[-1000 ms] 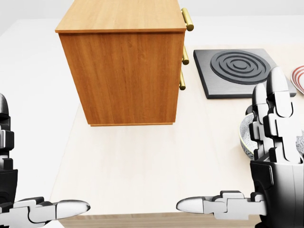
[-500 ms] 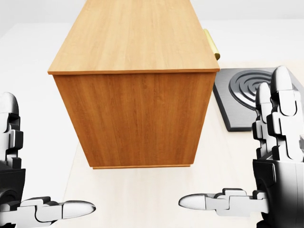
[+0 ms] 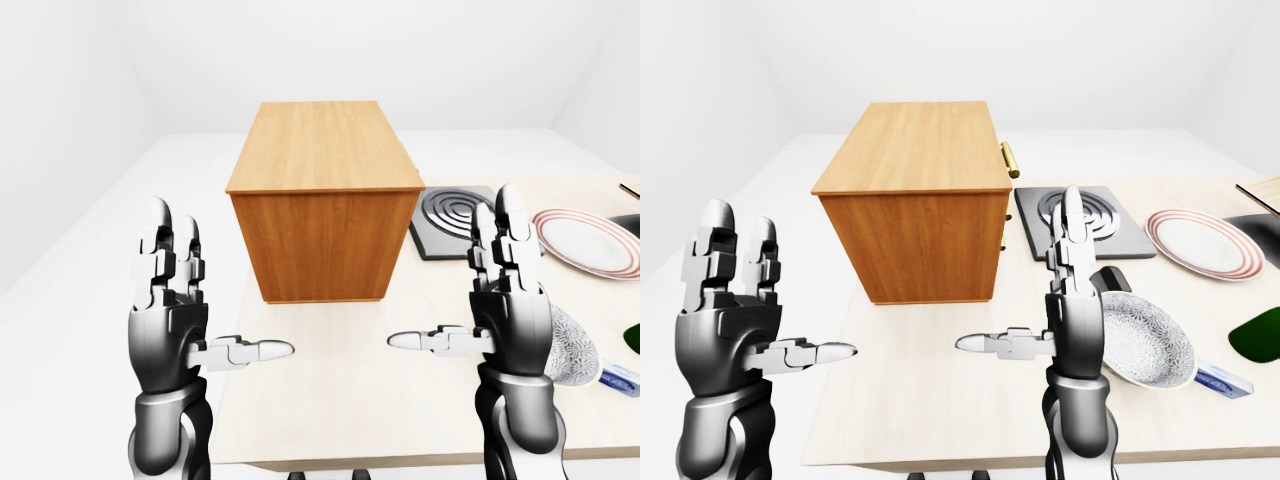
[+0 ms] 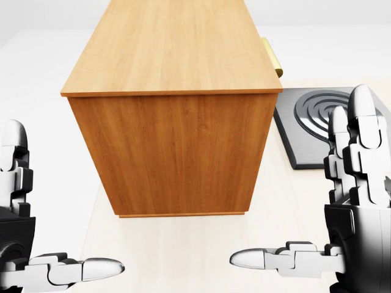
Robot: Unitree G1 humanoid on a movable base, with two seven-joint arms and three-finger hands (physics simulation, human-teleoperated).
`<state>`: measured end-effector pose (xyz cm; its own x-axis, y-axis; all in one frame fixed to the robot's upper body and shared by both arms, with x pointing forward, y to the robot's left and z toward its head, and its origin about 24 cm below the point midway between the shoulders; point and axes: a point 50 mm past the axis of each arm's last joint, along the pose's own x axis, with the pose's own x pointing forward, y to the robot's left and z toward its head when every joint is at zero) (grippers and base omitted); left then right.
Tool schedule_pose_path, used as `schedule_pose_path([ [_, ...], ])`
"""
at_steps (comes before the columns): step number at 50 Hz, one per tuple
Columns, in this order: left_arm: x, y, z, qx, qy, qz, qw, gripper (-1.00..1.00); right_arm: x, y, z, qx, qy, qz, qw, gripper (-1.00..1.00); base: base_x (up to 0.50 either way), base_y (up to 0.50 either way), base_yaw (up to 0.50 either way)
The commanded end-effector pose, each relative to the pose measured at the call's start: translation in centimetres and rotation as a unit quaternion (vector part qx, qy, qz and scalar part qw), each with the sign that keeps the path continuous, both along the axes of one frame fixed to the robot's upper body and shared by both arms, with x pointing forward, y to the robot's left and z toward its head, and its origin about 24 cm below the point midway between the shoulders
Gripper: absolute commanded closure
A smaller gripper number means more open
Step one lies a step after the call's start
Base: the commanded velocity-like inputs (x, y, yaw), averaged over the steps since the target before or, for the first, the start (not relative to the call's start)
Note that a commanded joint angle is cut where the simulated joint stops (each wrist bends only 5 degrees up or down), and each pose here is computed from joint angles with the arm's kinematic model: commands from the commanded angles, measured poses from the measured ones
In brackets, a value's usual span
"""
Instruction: Put the bowl on the top of the cabinet.
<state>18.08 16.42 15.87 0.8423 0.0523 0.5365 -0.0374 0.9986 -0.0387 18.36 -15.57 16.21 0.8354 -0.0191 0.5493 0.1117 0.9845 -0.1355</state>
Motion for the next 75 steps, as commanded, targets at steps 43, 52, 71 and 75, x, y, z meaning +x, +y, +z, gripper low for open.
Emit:
schedule_pose_path([
  [43, 0.2, -0.2, -0.6, 0.004, 0.015, -0.002, 1.000, -1.00, -2.2, -9.0, 9.1, -0.362, -0.045, -0.188, 0.912, -1.00, 0.00, 0.00, 0.00],
  [52, 0.1, -0.3, -0.7, 0.005, 0.018, -0.002, 1.000, -1.00, -3.8, -11.5, 7.6, -0.410, 0.032, -0.207, 0.888, -1.00, 0.00, 0.00, 0.00],
  [71, 0.1, -0.3, -0.7, 0.006, 0.018, -0.003, 1.000, -1.00, -4.5, -17.3, 2.7, -0.375, 0.229, -0.248, 0.864, -1.00, 0.00, 0.00, 0.00],
  [75, 0.1, -0.3, -0.7, 0.006, 0.019, -0.002, 1.000, -1.00, -4.6, -18.2, 0.7, -0.361, 0.283, -0.250, 0.853, -1.00, 0.00, 0.00, 0.00],
])
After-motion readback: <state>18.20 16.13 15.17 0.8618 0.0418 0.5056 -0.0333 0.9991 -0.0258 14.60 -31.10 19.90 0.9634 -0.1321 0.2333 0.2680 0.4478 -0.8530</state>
